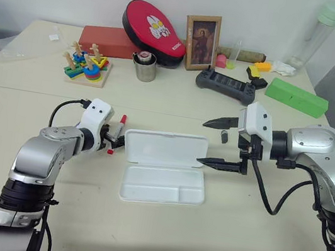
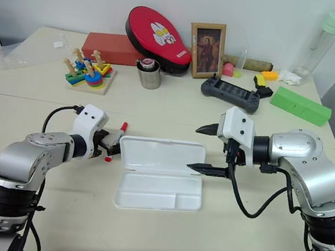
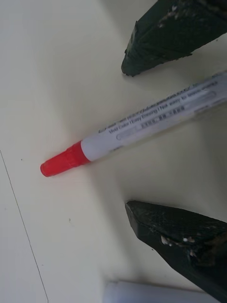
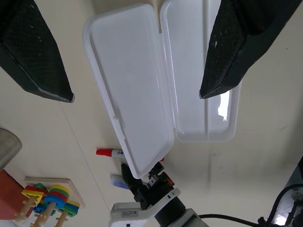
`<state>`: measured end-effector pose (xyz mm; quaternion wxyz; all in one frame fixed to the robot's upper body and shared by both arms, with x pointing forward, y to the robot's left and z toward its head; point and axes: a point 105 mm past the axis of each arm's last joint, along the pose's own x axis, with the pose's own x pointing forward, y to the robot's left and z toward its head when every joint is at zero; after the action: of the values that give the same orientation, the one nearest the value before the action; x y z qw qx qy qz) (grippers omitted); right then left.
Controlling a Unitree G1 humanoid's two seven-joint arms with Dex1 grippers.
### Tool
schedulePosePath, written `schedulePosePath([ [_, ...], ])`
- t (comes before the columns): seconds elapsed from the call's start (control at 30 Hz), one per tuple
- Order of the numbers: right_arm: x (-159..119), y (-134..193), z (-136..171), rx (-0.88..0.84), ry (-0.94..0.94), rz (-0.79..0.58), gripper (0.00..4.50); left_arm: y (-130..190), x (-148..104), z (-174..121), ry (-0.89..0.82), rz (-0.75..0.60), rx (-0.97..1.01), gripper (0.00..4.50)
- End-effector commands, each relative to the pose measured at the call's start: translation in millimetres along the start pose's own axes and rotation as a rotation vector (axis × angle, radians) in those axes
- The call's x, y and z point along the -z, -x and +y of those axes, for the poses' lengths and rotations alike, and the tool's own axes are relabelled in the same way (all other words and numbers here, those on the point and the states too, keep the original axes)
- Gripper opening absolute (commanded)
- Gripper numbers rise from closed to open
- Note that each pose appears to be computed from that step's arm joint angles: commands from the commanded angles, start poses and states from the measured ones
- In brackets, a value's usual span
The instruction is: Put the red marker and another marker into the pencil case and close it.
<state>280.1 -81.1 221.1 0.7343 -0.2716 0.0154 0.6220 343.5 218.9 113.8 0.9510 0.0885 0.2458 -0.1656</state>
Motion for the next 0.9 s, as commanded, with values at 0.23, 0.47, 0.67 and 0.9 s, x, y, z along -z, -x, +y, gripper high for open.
schedulePosePath([
  [0.23,-8.3,5.3,-3.0,0.027,0.039,-0.015,4.5,2.5,10.9,-0.2,0.07,0.03,-0.004,2.38],
  [0.47,-8.3,5.3,-2.2,0.025,0.042,-0.015,4.5,4.2,12.5,0.3,0.069,0.037,-0.008,1.09],
  [0.67,-7.7,6.0,-0.7,0.017,0.043,-0.01,4.5,6.5,12.0,3.0,0.056,0.037,-0.015,0.42],
  [0.9,-4.2,9.3,3.0,-0.005,0.049,0.01,4.5,11.5,11.8,4.0,0.037,0.034,-0.004,0.42],
])
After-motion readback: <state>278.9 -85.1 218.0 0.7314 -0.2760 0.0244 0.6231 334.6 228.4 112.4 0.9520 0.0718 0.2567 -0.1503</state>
